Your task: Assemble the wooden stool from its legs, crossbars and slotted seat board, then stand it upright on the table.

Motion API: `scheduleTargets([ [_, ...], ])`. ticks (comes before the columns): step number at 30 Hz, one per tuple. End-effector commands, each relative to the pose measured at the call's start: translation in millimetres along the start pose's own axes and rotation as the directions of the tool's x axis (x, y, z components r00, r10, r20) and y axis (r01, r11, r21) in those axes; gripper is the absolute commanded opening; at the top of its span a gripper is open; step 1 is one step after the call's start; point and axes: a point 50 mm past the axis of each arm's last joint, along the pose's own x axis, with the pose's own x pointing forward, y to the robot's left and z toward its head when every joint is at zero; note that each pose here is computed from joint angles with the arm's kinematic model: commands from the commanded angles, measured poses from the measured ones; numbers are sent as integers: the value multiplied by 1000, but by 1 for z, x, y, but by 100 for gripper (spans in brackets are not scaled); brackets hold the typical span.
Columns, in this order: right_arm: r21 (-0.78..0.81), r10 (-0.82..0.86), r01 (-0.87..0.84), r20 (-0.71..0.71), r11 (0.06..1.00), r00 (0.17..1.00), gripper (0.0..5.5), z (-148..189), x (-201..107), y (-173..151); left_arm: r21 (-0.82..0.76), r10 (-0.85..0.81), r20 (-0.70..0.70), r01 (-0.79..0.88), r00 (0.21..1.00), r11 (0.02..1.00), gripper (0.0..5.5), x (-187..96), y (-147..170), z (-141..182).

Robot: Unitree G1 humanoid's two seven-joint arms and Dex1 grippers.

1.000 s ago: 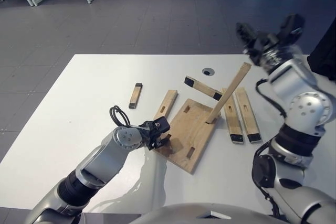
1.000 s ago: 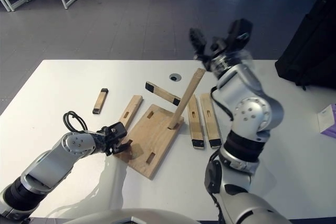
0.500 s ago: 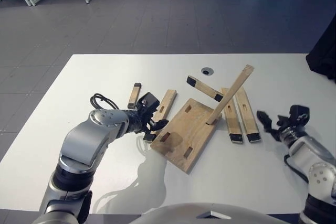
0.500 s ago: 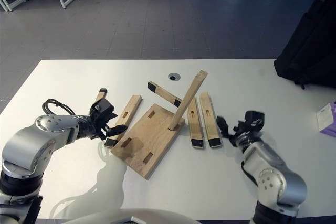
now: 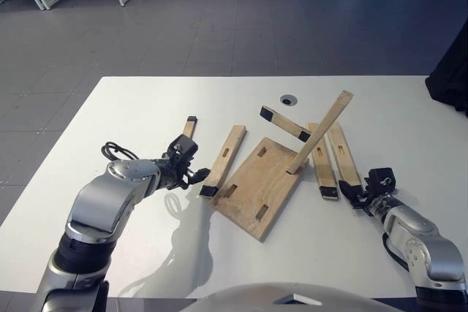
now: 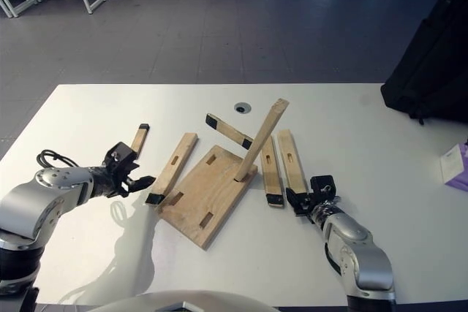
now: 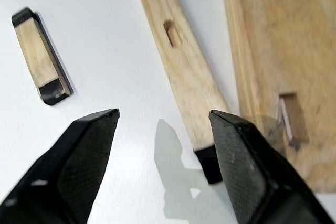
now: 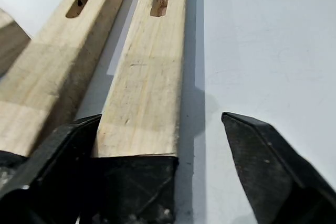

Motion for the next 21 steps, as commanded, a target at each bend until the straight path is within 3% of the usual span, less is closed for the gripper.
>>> scheduleTargets([
  [1,16,14,-13,-50,1000,999,300,-13,2,3,44,-57,-59,60,997,997,317,-1,-8,-19],
  [6,22,25,-24,-37,999,999,203,-8,5,2,82,-65,-95,73,993,994,317,-2,-10,-30],
  [17,25,29,-29,28,999,999,201,19,13,-1,177,-135,-123,155,983,972,317,29,-35,-38],
  [21,46,-93,87,149,995,985,201,58,11,-32,195,-354,-140,376,925,906,317,13,-82,-28],
])
